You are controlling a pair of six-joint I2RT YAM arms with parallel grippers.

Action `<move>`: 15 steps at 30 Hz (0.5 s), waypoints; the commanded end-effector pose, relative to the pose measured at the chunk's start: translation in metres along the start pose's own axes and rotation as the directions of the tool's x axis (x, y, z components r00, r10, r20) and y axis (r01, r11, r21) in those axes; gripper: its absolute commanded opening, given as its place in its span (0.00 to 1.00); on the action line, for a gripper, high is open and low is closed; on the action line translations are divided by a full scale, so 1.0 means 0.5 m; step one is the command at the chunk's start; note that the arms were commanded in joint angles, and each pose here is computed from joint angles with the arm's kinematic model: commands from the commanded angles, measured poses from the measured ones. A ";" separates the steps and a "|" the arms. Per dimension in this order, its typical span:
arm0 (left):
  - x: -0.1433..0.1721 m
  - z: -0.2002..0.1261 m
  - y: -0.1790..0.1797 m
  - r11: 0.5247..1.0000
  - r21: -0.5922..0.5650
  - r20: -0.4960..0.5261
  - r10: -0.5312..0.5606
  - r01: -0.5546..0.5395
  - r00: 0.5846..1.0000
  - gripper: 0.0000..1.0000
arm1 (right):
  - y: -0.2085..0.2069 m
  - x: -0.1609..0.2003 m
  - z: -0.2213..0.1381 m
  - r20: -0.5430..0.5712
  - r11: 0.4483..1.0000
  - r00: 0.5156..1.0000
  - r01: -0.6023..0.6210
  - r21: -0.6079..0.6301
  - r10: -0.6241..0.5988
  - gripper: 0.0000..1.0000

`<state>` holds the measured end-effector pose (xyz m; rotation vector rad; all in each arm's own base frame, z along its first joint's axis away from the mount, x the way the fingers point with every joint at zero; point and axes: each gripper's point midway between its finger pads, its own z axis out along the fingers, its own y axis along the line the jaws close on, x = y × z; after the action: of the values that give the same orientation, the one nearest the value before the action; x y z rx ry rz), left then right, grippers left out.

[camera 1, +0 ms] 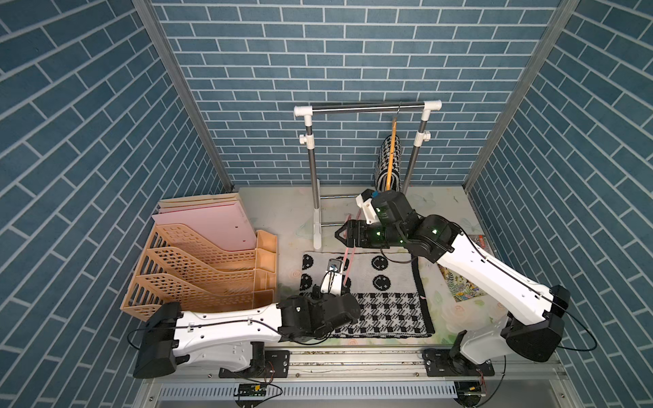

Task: Hang the scarf on the hanger
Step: Pick up the hanger from the clothesline.

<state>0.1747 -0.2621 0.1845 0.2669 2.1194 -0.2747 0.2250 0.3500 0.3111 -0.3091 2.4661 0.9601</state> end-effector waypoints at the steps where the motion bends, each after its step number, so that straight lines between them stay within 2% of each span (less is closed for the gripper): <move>1: -0.002 -0.003 0.007 0.994 -0.085 0.044 0.066 -0.062 0.997 0.00 | -0.062 0.013 -0.019 -0.030 0.995 0.999 -0.007 0.100 0.010 0.73; 9: 0.018 0.004 -0.019 0.975 -0.136 0.035 0.180 -0.174 0.983 0.00 | -0.078 -0.021 -0.042 -0.008 0.991 0.999 -0.046 0.126 0.047 0.65; 12: 0.023 0.006 -0.019 0.968 -0.152 0.033 0.205 -0.198 0.978 0.00 | -0.088 -0.013 -0.037 -0.044 0.989 0.998 -0.048 0.142 0.055 0.57; 15: 0.028 0.012 -0.021 0.962 -0.166 0.029 0.223 -0.216 0.974 0.00 | -0.096 -0.004 -0.033 -0.062 0.987 0.996 -0.050 0.151 0.060 0.43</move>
<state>0.1656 -0.2765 0.1631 0.4019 2.0718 -0.0324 0.2435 0.3092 0.3040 -0.2032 2.5524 0.8369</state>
